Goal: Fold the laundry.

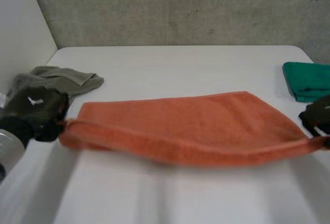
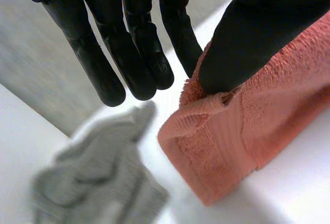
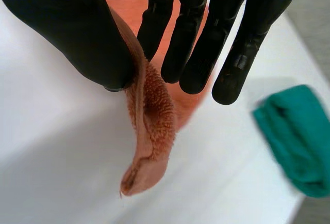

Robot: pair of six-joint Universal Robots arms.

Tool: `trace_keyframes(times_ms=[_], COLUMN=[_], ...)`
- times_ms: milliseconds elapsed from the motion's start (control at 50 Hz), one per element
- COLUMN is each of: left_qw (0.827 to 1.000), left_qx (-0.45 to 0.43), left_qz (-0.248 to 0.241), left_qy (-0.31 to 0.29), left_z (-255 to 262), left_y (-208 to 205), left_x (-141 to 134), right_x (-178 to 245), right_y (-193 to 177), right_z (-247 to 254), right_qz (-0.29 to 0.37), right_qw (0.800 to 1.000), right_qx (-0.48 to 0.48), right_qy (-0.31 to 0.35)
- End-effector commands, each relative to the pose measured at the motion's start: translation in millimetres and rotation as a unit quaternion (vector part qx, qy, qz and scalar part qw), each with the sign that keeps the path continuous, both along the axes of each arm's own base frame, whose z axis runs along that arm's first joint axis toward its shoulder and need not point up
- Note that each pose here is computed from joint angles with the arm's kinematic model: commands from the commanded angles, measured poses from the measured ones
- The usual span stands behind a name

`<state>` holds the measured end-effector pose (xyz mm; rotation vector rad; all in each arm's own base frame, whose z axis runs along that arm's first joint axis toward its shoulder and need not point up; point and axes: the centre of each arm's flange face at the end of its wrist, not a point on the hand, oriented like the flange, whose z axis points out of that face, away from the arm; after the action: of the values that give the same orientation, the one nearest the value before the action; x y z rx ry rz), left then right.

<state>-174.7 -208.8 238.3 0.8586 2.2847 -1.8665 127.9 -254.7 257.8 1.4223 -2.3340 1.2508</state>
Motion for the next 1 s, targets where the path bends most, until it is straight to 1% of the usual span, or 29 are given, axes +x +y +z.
trace_keyframes(times_ms=[20, 120, 200, 280, 320, 340, 360, 400, 420, 440, 480, 500, 520, 560, 580, 600, 660, 680, 720, 740, 760, 800, 820, 840, 880, 900, 960, 980, 1000], left_qw=[0.998, 0.998, 0.999, 0.999, 0.997, 0.996, 0.993, 0.982, 0.976, 0.962, 0.945, 0.935, 0.917, 0.902, 0.896, 0.886, 0.876, 0.875, 0.881, 0.884, 0.894, 0.905, 0.909, 0.920, 0.931, 0.942, 0.956, 0.964, 0.968], left_qx=[0.056, 0.059, 0.034, -0.025, -0.071, -0.090, -0.110, -0.183, -0.210, -0.263, -0.316, -0.341, -0.382, -0.411, -0.420, -0.432, -0.437, -0.431, -0.415, -0.406, -0.384, -0.362, -0.353, -0.329, -0.301, -0.271, -0.227, -0.197, -0.182], left_qz=[0.000, 0.006, 0.015, 0.026, 0.030, 0.028, 0.027, 0.033, 0.036, 0.042, 0.048, 0.051, 0.051, 0.041, 0.039, 0.040, 0.035, 0.029, 0.026, 0.025, 0.027, 0.029, 0.031, 0.035, 0.040, 0.045, 0.047, 0.046, 0.045], left_qy=[-0.008, -0.010, -0.011, -0.004, 0.007, 0.011, 0.013, 0.032, 0.040, 0.055, 0.071, 0.079, 0.100, 0.127, 0.140, 0.165, 0.201, 0.217, 0.227, 0.229, 0.227, 0.222, 0.219, 0.211, 0.202, 0.192, 0.179, 0.171, 0.168], left_z=[-38.5, -53.1, -52.3, -41.4, -29.7, -23.3, -15.4, 17.9, 32.1, 60.5, 90.4, 105.2, 132.2, 152.1, 160.1, 174.2, 185.8, 185.0, 176.3, 170.7, 155.5, 139.2, 131.8, 113.7, 92.8, 69.9, 38.8, 17.0, 5.9], left_y=[-33.9, -58.7, -77.0, -101.0, -118.7, -123.9, -128.7, -145.5, -150.9, -159.5, -166.3, -169.7, -171.8, -170.5, -170.6, -171.0, -170.8, -170.1, -170.7, -170.5, -170.0, -166.7, -165.4, -163.7, -161.9, -159.4, -152.7, -148.6, -147.2], left_x=[-4.8, -7.0, -9.8, -15.7, -22.9, -27.1, -31.2, -40.8, -42.8, -45.3, -45.9, -44.5, -45.3, -51.1, -51.0, -46.7, -42.5, -42.8, -43.2, -43.3, -42.8, -41.2, -40.4, -37.4, -34.9, -32.5, -30.4, -29.2, -28.6], right_x=[11.1, 10.4, 26.6, 52.6, 61.2, 65.6, 73.2, 79.8, 83.8, 85.3, 87.1, 88.1, 88.0, 88.2, 88.4, 89.0, 89.2, 89.3, 92.4, 96.1, 96.3, 95.2, 95.2, 95.3, 97.8, 100.9, 104.8, 106.5, 107.5], right_y=[-20.4, -47.0, -61.8, -84.5, -95.7, -101.7, -114.1, -125.5, -135.1, -139.5, -145.5, -148.9, -149.4, -149.5, -148.9, -148.1, -143.2, -142.5, -140.7, -139.7, -140.4, -141.7, -142.3, -142.2, -141.2, -138.4, -131.8, -127.2, -125.3], right_z=[-44.2, -53.5, -61.5, -61.0, -52.9, -46.3, -27.9, -1.2, 28.6, 45.3, 79.8, 111.1, 126.5, 152.0, 167.1, 171.8, 180.8, 178.8, 171.0, 157.7, 149.2, 132.1, 114.9, 106.8, 90.4, 71.6, 40.6, 18.8, 8.0], right_qz=[0.006, -0.023, -0.011, 0.001, 0.001, -0.001, -0.009, -0.021, -0.032, -0.036, -0.041, -0.042, -0.042, -0.041, -0.039, -0.037, -0.031, -0.030, -0.026, -0.023, -0.025, -0.029, -0.030, -0.028, -0.016, 0.000, 0.024, 0.039, 0.045], right_qw=[0.999, 0.999, 0.999, 0.997, 0.995, 0.993, 0.987, 0.977, 0.962, 0.952, 0.928, 0.901, 0.885, 0.856, 0.836, 0.828, 0.817, 0.819, 0.828, 0.840, 0.847, 0.860, 0.872, 0.877, 0.886, 0.898, 0.917, 0.929, 0.934], right_qx=[0.044, 0.006, -0.019, -0.072, -0.100, -0.117, -0.157, -0.207, -0.259, -0.288, -0.348, -0.402, -0.429, -0.473, -0.501, -0.511, -0.526, -0.522, -0.509, -0.490, -0.479, -0.458, -0.438, -0.428, -0.409, -0.384, -0.339, -0.308, -0.295], right_qy=[0.019, 0.044, 0.042, 0.020, 0.006, -0.003, -0.024, -0.053, -0.082, -0.097, -0.129, -0.160, -0.175, -0.202, -0.221, -0.227, -0.236, -0.235, -0.235, -0.232, -0.231, -0.224, -0.217, -0.217, -0.216, -0.213, -0.208, -0.202, -0.198])
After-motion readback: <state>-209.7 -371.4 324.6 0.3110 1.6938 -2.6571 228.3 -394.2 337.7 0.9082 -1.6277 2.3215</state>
